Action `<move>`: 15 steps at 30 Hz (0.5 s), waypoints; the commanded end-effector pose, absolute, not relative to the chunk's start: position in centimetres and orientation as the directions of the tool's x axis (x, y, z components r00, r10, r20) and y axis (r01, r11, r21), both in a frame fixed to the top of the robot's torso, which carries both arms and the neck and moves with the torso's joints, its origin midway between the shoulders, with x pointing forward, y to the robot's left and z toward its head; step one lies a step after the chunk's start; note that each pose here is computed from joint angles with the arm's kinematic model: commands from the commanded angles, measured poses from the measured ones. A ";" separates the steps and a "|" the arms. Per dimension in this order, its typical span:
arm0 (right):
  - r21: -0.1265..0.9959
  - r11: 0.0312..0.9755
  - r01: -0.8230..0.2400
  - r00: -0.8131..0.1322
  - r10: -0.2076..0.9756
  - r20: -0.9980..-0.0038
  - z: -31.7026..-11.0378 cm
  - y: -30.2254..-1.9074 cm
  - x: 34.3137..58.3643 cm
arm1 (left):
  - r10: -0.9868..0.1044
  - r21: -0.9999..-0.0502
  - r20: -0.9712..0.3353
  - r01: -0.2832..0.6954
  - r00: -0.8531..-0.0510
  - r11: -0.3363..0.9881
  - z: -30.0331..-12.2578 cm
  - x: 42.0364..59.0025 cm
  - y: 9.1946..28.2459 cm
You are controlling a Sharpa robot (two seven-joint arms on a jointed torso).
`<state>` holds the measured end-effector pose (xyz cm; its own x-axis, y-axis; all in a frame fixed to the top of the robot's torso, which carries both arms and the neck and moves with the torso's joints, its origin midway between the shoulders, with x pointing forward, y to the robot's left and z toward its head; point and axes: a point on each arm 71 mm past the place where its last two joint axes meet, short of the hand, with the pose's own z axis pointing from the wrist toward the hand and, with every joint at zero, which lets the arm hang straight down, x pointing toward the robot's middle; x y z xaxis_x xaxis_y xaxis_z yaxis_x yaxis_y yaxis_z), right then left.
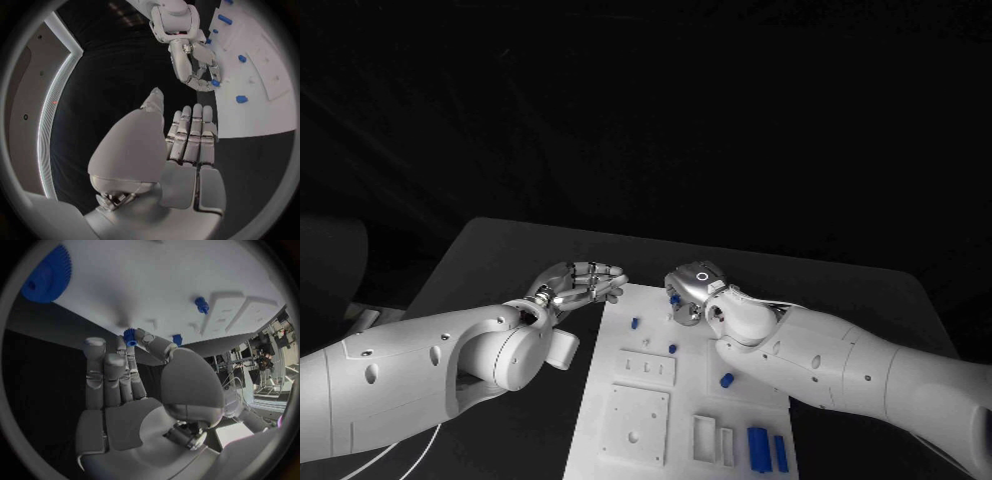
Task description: Assemble the parts on the task board
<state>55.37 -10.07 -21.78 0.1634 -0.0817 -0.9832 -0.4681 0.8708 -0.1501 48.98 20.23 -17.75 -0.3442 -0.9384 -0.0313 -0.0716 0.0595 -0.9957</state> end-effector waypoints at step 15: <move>-0.137 0.875 -0.464 0.125 -0.089 -0.988 -22.2 -10.3 55.6 | -0.935 -0.997 -0.029 -0.062 -0.353 0.054 -17.5 48.9 20.3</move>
<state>55.58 -10.40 -22.01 0.1401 -0.0827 -0.9867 -0.4576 0.8783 -0.1386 48.98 20.51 -17.74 -0.3395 -0.9400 -0.0324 -0.0719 0.0603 -0.9956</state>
